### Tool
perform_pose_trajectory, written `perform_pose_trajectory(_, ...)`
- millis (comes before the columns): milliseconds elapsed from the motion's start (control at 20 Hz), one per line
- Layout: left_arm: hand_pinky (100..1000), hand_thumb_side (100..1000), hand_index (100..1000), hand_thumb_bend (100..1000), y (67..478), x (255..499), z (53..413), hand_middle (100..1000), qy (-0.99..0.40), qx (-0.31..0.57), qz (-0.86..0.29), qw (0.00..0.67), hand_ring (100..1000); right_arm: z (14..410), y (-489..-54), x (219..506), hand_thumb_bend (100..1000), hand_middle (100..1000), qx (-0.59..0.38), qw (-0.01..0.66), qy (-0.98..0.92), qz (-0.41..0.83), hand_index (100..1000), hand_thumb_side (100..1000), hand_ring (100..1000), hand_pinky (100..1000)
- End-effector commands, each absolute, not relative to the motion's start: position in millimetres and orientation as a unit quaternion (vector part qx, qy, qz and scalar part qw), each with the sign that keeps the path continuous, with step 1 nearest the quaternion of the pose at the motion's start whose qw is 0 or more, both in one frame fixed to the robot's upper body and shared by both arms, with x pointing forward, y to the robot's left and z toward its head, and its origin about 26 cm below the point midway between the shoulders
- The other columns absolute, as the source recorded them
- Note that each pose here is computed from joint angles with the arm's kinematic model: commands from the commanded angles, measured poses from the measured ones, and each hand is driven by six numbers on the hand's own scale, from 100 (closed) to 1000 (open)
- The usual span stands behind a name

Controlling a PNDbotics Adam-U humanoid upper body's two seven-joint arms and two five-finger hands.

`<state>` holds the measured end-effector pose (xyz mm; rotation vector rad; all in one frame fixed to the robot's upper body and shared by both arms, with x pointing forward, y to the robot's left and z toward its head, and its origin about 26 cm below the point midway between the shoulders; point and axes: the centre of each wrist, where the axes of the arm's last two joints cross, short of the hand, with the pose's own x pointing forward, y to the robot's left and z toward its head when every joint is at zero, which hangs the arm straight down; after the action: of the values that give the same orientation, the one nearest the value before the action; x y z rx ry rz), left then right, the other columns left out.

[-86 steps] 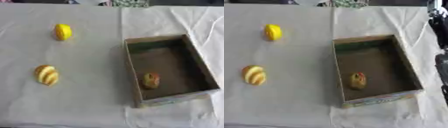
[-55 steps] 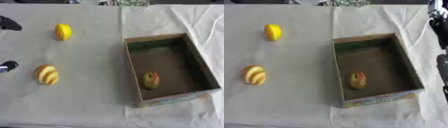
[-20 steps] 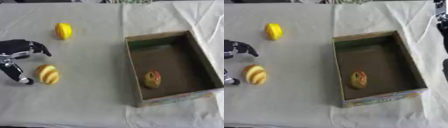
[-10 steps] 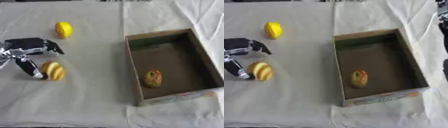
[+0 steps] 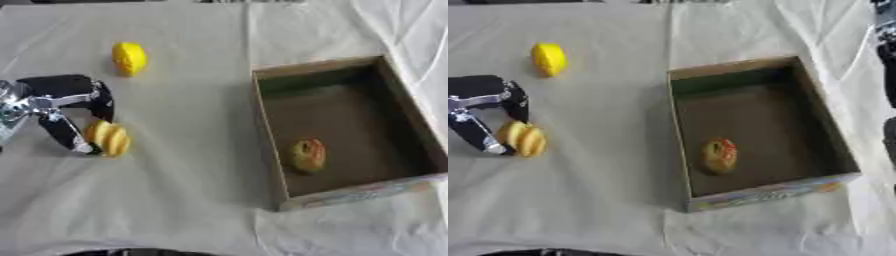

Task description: Pick up objects on the table and place them in the box.

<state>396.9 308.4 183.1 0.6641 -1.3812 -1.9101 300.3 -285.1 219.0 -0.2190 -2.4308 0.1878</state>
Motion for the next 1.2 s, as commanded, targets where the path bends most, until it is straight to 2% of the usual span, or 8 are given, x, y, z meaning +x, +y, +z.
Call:
perform_pose_trajectory(50, 562, 100, 551, 440, 309.3, 390.9, 209.8, 466, -0.563, 0.287, -0.714, 0.300, 496, 225.5, -286.2, 297.9, 100, 667, -0.083, 0.328, -0.938, 0.074, 758, 553, 770, 880)
perform_pose_trajectory(100, 563, 100, 553, 525, 308.1, 388.4, 216.9, 472, -0.579, 0.288, -0.708, 0.285, 497, 225.2, -286.7, 297.8, 100, 666, -0.084, 0.329, -0.938, 0.073, 758, 549, 769, 880)
perform_pose_trajectory(400, 571, 100, 567, 462, 290.2, 371.0, 255.6, 499, -0.659, 0.285, -0.662, 0.216, 506, 224.1, -288.1, 297.3, 100, 667, -0.086, 0.330, -0.937, 0.071, 759, 548, 770, 879)
perform_pose_trajectory(800, 579, 100, 575, 472, 201.1, 346.7, 303.9, 502, -0.732, 0.212, -0.637, 0.112, 515, 233.1, -289.9, 298.5, 100, 674, -0.089, 0.305, -0.946, 0.061, 762, 546, 773, 877)
perform_pose_trajectory(1200, 584, 100, 585, 442, 135.2, 361.0, 309.4, 509, -0.718, 0.164, -0.669, 0.100, 522, 241.3, -296.3, 298.2, 100, 677, -0.104, 0.280, -0.953, 0.049, 764, 548, 775, 876)
